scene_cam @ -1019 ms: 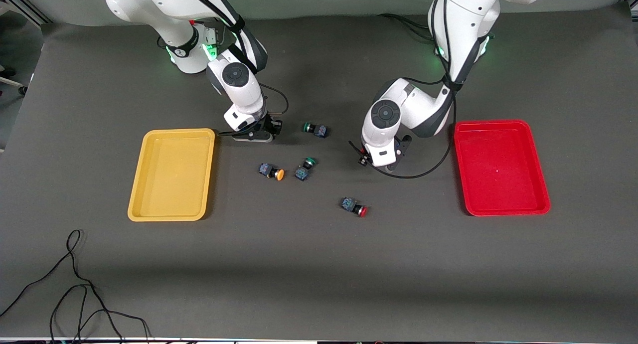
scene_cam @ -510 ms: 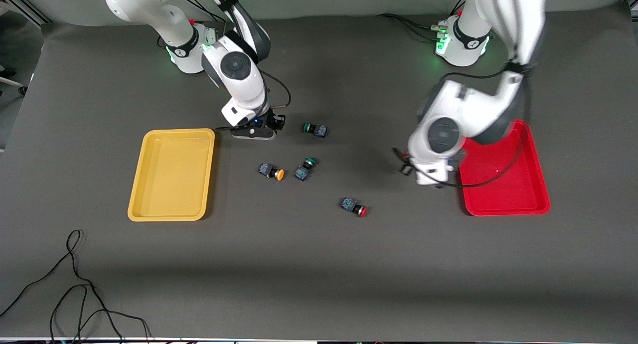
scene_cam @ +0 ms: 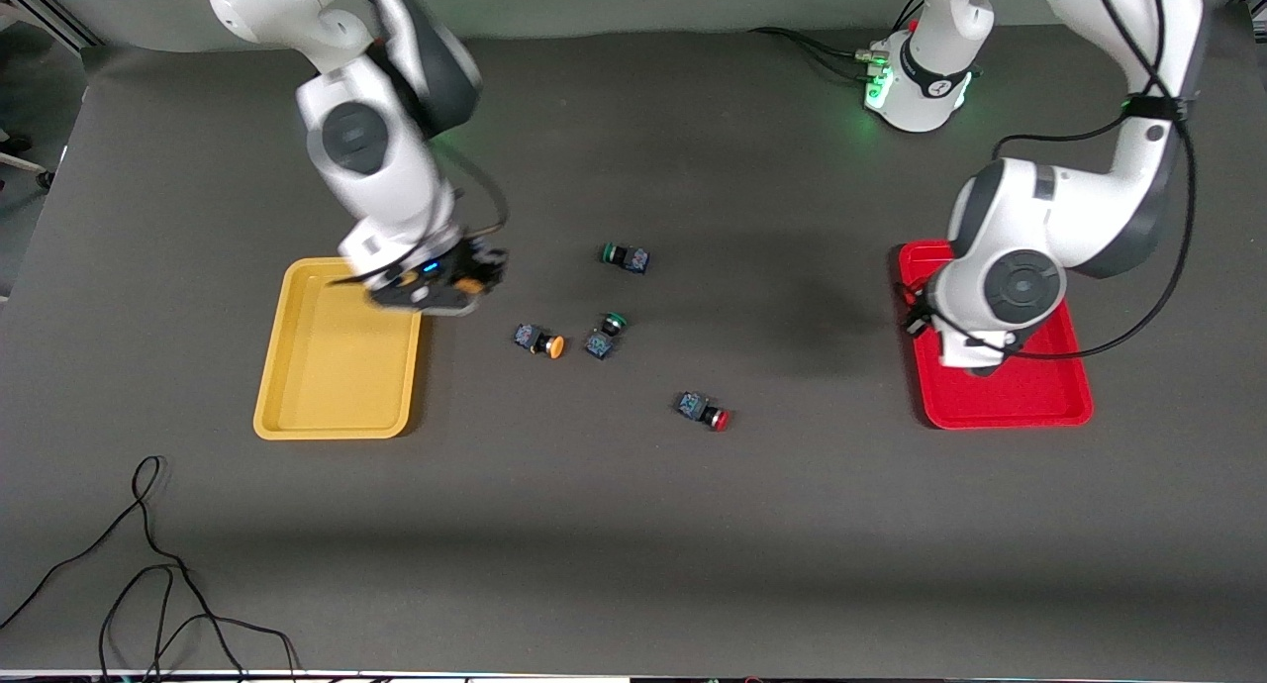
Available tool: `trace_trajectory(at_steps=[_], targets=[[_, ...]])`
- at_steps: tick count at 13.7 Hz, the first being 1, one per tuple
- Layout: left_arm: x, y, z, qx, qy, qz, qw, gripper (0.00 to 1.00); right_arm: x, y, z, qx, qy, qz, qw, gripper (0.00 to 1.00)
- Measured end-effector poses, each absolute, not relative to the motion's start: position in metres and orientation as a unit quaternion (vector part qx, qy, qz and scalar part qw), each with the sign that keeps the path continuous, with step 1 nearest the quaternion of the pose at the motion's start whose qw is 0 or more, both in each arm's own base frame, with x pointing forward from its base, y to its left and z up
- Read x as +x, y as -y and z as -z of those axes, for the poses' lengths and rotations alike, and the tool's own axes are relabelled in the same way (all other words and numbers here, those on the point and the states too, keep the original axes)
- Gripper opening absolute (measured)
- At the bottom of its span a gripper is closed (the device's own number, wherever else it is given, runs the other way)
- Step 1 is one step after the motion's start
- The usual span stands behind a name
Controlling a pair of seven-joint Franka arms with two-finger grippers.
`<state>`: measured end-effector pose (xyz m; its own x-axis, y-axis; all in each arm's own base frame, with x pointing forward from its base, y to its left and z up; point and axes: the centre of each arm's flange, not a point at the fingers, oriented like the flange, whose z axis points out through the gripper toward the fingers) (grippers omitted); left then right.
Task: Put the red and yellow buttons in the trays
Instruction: 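Carry the red button to the red tray while the right gripper carries yellow, then lower and release both buttons into their matching trays with both grippers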
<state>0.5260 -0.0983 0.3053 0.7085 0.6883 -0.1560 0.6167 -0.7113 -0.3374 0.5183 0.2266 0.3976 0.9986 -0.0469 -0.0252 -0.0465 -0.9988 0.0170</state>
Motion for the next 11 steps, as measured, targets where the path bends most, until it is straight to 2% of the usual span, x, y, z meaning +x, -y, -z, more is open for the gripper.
trace_trajectory(at_steps=[2, 4, 8, 11], targets=[[0.511, 0.065, -0.296, -0.923, 0.343, -0.128, 0.119, 0.37, 0.547, -0.142, -0.397, 1.000, -0.007, 0.012, 0.014, 0.41], [0.489, 0.045, -0.271, -0.932, 0.328, -0.104, 0.113, 0.37, 0.559, -0.062, -0.393, 0.999, -0.025, 0.019, 0.012, 0.41], [0.449, 0.037, -0.220, -0.943, 0.313, -0.066, 0.089, 0.37, 0.547, 0.016, -0.345, 0.999, -0.044, 0.022, 0.016, 0.41], [0.449, 0.034, -0.222, -0.944, 0.311, -0.063, 0.089, 0.36, 0.532, 0.036, -0.274, 0.999, -0.041, 0.025, 0.006, 0.41]])
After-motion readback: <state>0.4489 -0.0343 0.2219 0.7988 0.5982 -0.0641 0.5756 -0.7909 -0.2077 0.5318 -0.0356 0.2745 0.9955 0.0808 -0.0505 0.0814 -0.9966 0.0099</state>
